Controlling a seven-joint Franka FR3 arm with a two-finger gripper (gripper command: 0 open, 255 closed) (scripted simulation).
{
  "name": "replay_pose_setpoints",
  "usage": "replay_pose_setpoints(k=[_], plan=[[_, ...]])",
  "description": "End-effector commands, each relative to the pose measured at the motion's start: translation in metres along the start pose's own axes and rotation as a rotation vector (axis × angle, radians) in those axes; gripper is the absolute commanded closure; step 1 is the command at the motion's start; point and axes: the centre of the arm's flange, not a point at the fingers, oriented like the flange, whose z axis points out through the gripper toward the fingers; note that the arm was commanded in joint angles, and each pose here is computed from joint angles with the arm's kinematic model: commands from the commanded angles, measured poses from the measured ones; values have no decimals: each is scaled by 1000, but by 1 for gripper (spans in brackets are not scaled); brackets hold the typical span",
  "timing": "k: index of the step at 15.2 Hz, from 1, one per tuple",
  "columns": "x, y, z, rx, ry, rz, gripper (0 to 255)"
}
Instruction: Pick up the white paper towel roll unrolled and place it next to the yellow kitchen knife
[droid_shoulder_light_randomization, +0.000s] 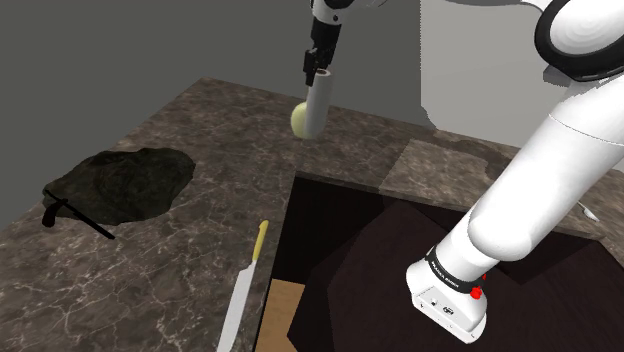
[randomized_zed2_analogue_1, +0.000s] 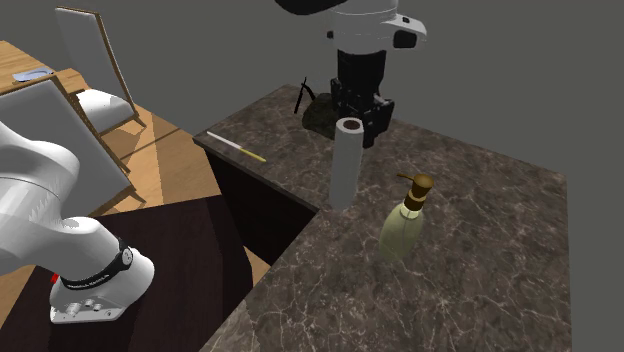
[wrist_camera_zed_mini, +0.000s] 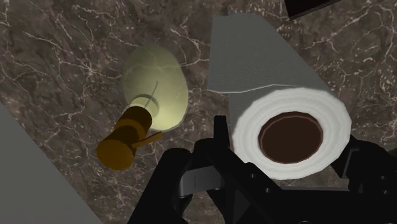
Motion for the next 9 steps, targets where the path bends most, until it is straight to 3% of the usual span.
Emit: replay_pose_setpoints(k=[1, 9], plan=[[2, 1, -11, 0, 0, 0, 255], [4, 4, -53, 0, 0, 0, 255]])
